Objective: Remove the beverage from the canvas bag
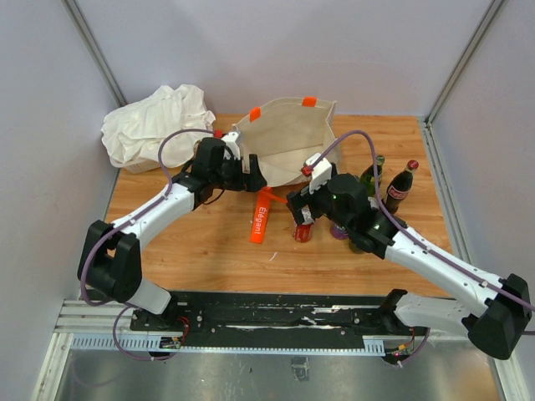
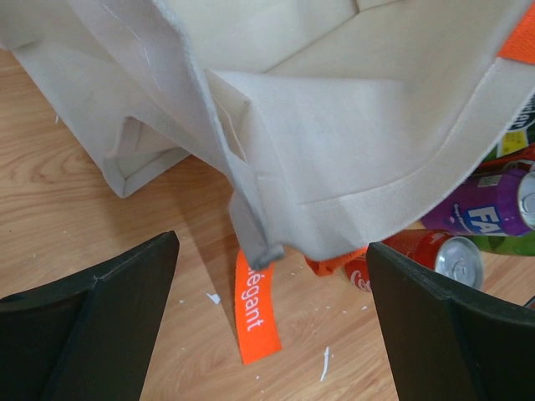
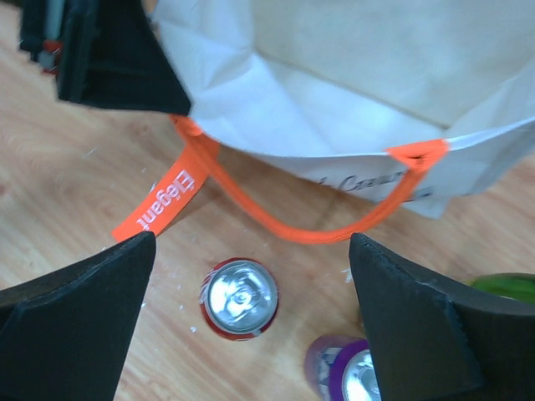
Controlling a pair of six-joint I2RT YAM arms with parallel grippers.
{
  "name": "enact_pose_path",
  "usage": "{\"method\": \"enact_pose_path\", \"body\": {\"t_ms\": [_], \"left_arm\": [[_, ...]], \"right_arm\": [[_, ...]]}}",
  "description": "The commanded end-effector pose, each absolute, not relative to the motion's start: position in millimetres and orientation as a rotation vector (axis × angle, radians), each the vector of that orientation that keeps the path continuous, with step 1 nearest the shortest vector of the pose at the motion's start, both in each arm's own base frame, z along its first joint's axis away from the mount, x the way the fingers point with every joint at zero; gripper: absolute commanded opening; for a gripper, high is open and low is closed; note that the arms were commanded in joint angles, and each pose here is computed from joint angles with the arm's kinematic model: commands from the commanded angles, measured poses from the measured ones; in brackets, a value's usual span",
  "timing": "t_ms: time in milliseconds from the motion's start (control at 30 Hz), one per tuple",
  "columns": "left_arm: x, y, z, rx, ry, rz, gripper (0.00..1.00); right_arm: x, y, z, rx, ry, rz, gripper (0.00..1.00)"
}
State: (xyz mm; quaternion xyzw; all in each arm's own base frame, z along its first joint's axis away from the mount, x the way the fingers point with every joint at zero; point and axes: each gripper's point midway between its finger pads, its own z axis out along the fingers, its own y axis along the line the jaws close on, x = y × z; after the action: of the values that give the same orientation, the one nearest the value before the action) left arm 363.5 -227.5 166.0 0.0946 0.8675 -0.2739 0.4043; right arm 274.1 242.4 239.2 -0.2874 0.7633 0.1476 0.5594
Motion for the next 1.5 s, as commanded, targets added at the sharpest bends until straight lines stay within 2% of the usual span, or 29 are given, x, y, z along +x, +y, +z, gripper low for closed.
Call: {"method": "enact_pose_path", "body": {"t_ms": [0, 300, 567, 733, 1200, 1467], "left_arm": [[353.1, -221.4, 200.6, 0.262, 2.115, -0.694, 1.0], [338.1, -196.2, 235.2, 0.267, 2.072, -0.58, 1.0], [331.6, -154.7, 264.0, 0.132, 1.941, -0.412, 1.0], [326.7, -118.5, 260.7, 0.032, 1.928, -0.237, 1.0], [315.2, -85.7, 246.3, 0.023, 1.887, -0.078, 1.0], [346.6, -51.5, 231.0, -0.06, 1.894, -0.066, 1.0]], "right_arm": [[291.1, 197.3, 298.0, -0.517, 1.701, 0.162, 0.98], [311.7, 49.6, 329.9, -0.037, 1.713, -0.018, 0.98], [291.4, -66.0, 323.7, 0.399, 1.706, -0.208, 0.98], [280.7, -110.2, 301.5, 0.641, 1.721, -0.179, 0.98], [263.9, -130.5, 283.1, 0.722, 1.733, -0.247, 0.98], [264.2, -128.7, 275.9, 0.715, 1.758, -0.241, 0.98]]}}
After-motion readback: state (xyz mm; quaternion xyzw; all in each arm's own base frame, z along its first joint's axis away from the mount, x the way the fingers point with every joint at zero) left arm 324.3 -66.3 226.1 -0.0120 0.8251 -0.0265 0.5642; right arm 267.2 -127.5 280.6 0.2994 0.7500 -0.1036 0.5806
